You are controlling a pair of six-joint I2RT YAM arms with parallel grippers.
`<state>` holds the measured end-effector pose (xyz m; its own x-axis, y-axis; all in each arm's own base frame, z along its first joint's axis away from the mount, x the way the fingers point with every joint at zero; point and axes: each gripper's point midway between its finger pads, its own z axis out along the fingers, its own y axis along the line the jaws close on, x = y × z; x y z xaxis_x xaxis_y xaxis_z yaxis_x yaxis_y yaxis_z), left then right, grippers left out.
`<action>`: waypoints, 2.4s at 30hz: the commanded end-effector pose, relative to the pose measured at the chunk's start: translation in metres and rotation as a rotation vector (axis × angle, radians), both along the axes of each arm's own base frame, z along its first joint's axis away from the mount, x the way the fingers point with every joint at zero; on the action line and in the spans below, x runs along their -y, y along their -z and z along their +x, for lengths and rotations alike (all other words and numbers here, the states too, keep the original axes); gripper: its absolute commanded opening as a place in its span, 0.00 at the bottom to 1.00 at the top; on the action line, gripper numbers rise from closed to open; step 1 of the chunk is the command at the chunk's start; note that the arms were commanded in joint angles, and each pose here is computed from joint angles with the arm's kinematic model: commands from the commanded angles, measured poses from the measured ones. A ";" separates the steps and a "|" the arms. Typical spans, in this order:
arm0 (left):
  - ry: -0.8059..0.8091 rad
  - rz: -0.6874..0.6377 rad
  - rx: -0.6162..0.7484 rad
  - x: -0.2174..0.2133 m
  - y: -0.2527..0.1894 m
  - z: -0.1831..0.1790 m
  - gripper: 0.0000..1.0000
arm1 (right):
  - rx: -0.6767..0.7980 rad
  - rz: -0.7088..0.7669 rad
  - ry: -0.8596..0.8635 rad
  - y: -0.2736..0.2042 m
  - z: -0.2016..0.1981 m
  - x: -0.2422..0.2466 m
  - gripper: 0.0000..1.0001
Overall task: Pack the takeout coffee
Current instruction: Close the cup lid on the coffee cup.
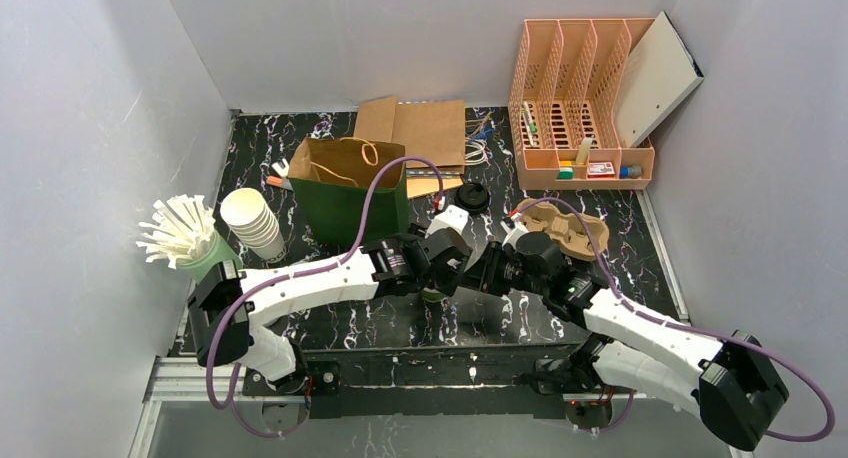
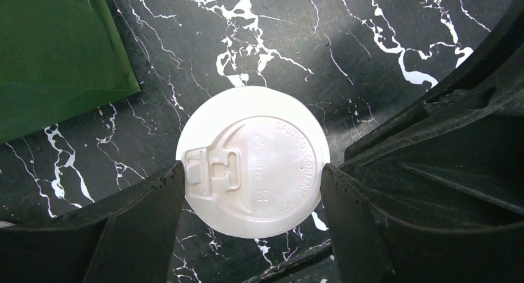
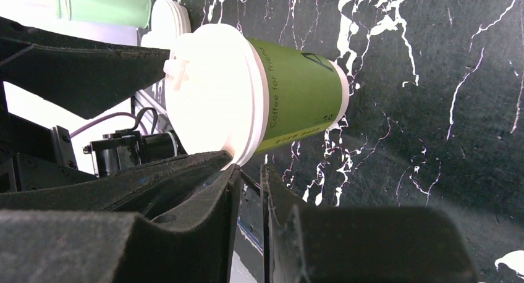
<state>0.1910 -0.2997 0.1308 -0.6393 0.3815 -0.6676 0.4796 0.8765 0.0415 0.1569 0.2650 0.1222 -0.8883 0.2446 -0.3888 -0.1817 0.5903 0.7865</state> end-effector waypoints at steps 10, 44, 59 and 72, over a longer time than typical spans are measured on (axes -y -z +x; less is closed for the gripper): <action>0.011 0.122 -0.102 -0.014 0.037 -0.015 0.67 | 0.061 0.084 0.057 -0.020 0.015 0.004 0.27; 0.026 0.099 -0.077 -0.006 0.014 -0.010 0.71 | 0.083 0.085 0.022 -0.030 0.033 -0.001 0.34; 0.024 0.108 -0.092 -0.007 0.023 -0.012 0.71 | -0.037 0.040 -0.019 0.009 0.017 0.002 0.26; 0.016 0.104 -0.111 -0.012 0.037 -0.017 0.71 | -0.080 0.002 -0.001 0.041 0.003 0.016 0.27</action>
<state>0.1915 -0.3082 0.1293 -0.6468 0.3798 -0.6614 0.4869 0.8731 0.0252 0.1771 0.2626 0.1173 -0.8821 0.3005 -0.3627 -0.1807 0.4952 0.8498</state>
